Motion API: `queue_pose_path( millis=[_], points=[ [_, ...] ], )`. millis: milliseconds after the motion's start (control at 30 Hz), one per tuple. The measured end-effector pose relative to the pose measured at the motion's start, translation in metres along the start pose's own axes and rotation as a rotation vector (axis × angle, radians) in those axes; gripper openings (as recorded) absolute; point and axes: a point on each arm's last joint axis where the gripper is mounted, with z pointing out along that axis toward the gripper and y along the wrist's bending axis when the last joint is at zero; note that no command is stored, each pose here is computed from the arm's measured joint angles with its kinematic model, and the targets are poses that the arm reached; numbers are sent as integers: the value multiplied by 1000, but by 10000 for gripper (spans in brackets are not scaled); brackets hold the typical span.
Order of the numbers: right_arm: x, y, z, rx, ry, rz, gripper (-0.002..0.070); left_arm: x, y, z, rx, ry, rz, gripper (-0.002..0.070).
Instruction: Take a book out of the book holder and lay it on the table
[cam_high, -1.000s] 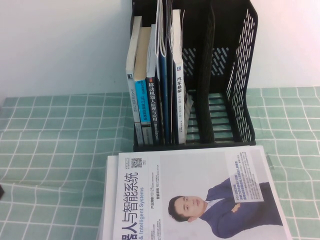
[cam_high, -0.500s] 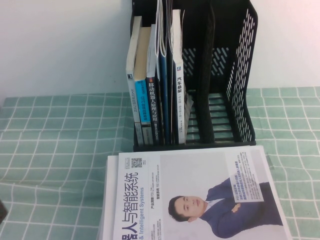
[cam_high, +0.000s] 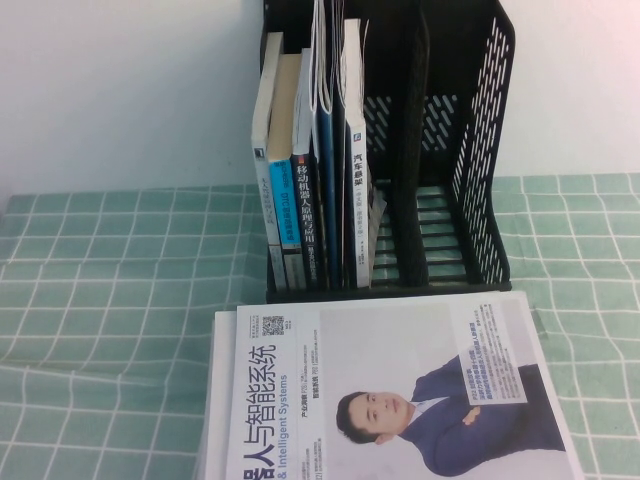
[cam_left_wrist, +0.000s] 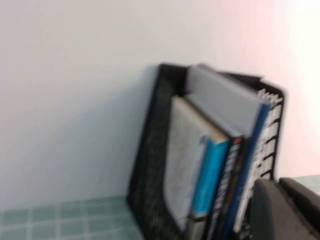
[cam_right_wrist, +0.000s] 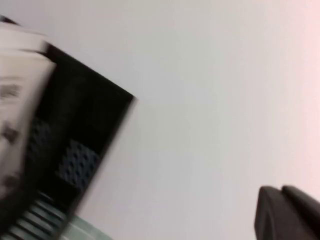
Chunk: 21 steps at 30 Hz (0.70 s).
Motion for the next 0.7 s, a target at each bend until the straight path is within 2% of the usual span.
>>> queue_pose_path(
  millis=[100,167,233,267,333,400,433,467,533,600,700],
  points=[
    [-31,14,-6,-240,-216,-67,-2,1,-12,1,148,-68,-16,-3],
    [-46,25,-14,-393,-353,-102,-2,5,-15,-1,191,-82,-65,-3],
    [-51,38,-22,-575,-404,-130,-2,12,-13,-4,194,-83,-145,-3],
    [-48,46,-26,-689,-382,-161,-2,17,-10,-6,180,-82,-199,-3],
    [-30,62,-31,-925,-219,-276,-2,32,-4,-9,142,-80,-291,-3],
    [-3,69,-33,-1084,66,-381,-2,49,4,-11,84,-87,-355,-3],
    [6,67,-34,-1093,182,-406,-2,57,7,-12,56,-88,-369,-3],
    [15,63,-32,-1055,308,-409,-2,67,11,-12,22,-87,-373,-3],
    [22,51,-29,-903,456,-350,-2,82,18,-13,-45,-91,-367,-3],
    [22,40,-26,-730,495,-260,-2,98,25,-12,-123,-79,-339,-3],
    [15,30,-28,-596,426,-164,-2,104,32,-13,-226,-106,-279,-3]
  ],
)
